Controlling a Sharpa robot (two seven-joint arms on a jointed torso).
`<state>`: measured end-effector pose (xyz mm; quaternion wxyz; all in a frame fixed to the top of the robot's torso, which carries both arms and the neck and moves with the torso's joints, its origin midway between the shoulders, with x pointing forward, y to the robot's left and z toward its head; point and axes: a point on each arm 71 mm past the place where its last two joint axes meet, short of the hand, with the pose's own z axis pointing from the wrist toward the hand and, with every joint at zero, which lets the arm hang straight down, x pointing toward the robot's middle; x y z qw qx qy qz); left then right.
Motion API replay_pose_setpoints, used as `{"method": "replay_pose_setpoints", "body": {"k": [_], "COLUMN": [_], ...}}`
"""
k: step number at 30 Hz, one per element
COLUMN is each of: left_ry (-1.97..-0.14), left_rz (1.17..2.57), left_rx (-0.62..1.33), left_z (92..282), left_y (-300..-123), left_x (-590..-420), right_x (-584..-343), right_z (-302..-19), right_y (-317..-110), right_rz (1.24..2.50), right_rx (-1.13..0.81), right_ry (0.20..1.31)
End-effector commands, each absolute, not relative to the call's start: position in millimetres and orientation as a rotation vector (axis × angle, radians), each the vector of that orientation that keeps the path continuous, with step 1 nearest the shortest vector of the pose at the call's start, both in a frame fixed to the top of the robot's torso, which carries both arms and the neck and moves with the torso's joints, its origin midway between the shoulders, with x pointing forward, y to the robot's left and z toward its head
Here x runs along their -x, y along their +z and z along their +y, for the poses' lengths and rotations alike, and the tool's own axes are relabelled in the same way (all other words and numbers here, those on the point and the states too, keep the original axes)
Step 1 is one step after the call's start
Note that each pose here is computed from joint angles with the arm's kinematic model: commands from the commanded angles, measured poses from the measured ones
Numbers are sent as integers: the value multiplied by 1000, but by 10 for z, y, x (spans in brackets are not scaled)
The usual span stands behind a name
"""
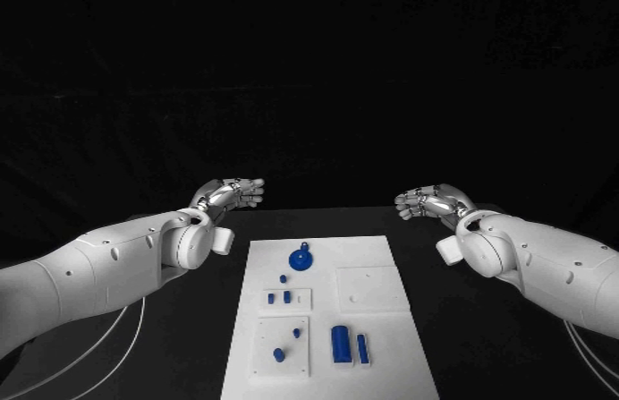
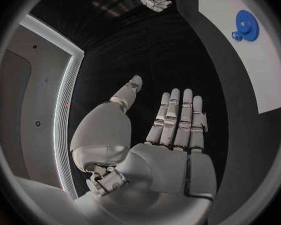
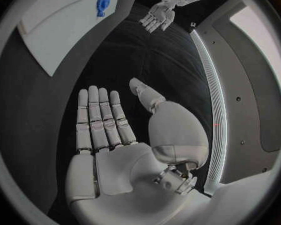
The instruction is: Assemble the parts on the task board
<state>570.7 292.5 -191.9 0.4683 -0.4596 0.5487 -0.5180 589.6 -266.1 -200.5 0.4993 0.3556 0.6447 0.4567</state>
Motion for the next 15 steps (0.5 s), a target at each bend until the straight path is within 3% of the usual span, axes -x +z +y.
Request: {"method": "replay_pose_setpoints", "body": {"k": [1,8,15], "left_ry": [-1272,-1270,-1260], "left_rz": [1344,1332,1295], "left_rx": [1128,1138,1166], "left_z": [2923,2811,2488], "left_y": [-1919,-1988,-2147], "left_x": [-5711,-5625,-5333], "right_x": [-5896,-5822,-5567], "right_z": [-2660,-2587,-2383], "right_y": [-2011,-2043,-2126], "right_rz": [1557,1521,1420], "right_rx": [-863,-885,-959], "right_ry": [1109,1136,1200]}}
